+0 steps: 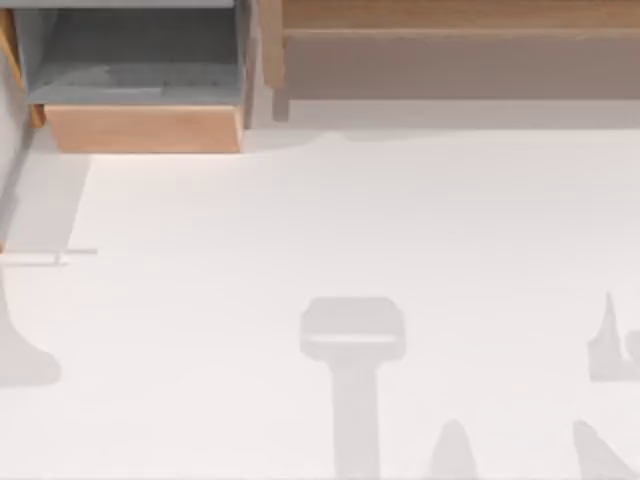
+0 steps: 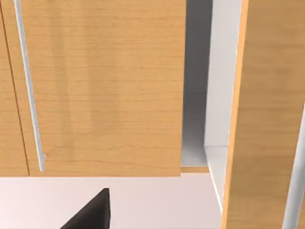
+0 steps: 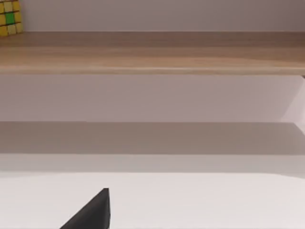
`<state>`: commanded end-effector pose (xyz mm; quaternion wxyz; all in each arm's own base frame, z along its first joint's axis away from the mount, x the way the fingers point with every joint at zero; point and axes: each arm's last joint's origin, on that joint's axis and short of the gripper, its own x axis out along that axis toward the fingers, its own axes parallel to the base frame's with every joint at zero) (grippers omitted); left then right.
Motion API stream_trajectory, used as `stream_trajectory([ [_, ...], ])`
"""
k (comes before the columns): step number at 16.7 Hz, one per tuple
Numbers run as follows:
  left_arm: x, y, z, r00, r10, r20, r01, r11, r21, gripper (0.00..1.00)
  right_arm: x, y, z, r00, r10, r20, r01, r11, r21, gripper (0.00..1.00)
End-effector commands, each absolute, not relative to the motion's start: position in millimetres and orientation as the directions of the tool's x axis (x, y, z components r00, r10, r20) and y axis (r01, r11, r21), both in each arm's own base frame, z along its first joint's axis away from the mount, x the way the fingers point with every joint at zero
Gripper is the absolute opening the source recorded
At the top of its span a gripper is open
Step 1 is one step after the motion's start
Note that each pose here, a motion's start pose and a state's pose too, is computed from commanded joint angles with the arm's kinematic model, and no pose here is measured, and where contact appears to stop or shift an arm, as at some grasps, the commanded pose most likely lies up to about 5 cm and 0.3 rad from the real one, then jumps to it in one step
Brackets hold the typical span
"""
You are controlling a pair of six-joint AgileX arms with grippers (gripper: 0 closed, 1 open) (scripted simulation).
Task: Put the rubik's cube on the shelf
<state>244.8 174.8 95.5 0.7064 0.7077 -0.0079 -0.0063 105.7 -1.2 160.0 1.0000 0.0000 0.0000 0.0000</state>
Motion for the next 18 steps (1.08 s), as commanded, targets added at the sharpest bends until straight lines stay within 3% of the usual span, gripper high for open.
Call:
stream_trajectory([
  [5, 254.4, 174.1, 95.1, 1.0, -0.02, 0.0, 0.0, 0.0, 1.0, 1.0, 105.7, -1.2, 160.0, 1.0, 0.0, 0.0, 0.0, 1.0, 0.0, 1.0],
  [18, 254.4, 174.1, 95.1, 1.0, -0.02, 0.0, 0.0, 0.0, 1.0, 0.02, 105.7, -1.2, 160.0, 1.0, 0.0, 0.0, 0.0, 1.0, 0.0, 1.0],
])
